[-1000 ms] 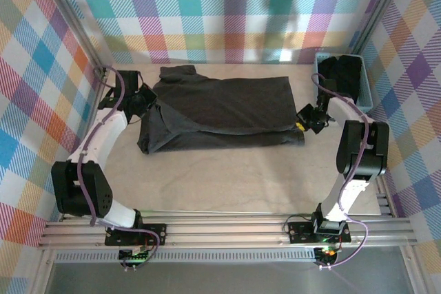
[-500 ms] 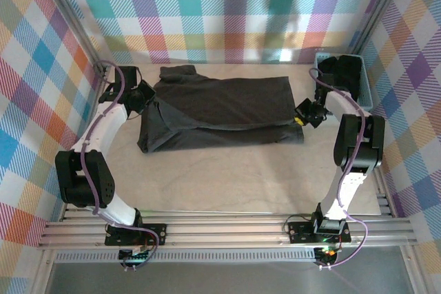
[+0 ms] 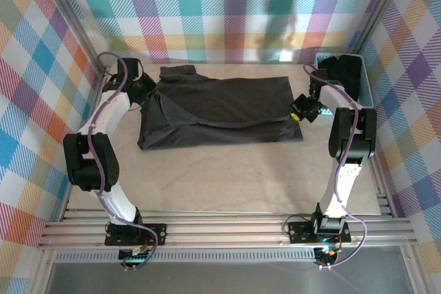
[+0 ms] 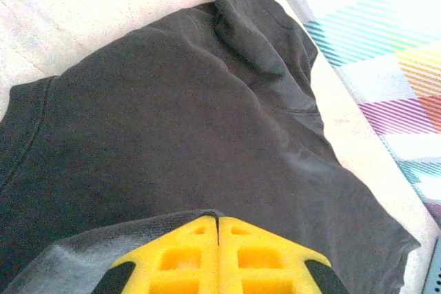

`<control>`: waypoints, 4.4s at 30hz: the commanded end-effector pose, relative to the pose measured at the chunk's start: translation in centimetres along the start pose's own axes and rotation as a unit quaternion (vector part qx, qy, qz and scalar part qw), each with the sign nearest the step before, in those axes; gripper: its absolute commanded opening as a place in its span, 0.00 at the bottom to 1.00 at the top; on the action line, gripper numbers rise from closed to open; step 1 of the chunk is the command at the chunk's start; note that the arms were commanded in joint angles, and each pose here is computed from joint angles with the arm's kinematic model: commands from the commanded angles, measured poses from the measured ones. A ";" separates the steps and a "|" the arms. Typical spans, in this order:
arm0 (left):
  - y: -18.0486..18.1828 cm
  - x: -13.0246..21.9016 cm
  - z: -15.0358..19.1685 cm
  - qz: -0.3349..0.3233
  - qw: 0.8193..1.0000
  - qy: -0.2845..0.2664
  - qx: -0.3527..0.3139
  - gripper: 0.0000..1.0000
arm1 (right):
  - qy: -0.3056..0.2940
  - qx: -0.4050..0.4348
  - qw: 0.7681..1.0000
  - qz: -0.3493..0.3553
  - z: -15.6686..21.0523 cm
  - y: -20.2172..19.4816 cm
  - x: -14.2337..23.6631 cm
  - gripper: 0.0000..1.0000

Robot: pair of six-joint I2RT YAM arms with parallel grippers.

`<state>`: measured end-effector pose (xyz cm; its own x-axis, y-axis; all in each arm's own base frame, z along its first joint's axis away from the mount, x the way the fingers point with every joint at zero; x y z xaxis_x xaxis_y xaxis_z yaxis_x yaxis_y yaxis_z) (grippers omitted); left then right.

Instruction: Fold and stack the t-shirts

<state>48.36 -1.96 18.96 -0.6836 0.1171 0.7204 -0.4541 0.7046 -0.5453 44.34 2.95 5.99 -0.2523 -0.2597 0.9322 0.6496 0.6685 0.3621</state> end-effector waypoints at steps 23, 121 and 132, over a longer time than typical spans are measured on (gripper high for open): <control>15.5 3.3 10.2 -0.090 0.979 0.094 0.159 0.49 | -0.035 0.070 0.996 -0.029 7.8 -4.2 4.3 0.45; 14.3 4.1 21.2 -0.183 0.961 0.165 0.128 0.42 | -0.002 0.204 0.950 -0.237 22.4 2.0 9.0 0.53; 13.0 2.6 21.2 -0.149 0.965 0.153 0.154 0.42 | 0.003 0.204 0.950 -0.238 22.4 2.4 8.8 0.51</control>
<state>28.03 -6.94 4.76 -0.2979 0.1734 0.9387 -0.7832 0.5178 -0.3442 26.65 17.16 13.25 -0.4139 -0.5782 0.7031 0.1850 0.7028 0.6869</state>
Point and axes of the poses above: each hand's point on the last joint's axis, 136 mm out from that joint toward the fingers, its own x axis back along the fingers, its own y axis along the line the jaws close on, z = x × y, the point moved 1 cm from there along x, back along the fingers, and after that the axes turned 3 degrees about -x, right-handed, at the moved point
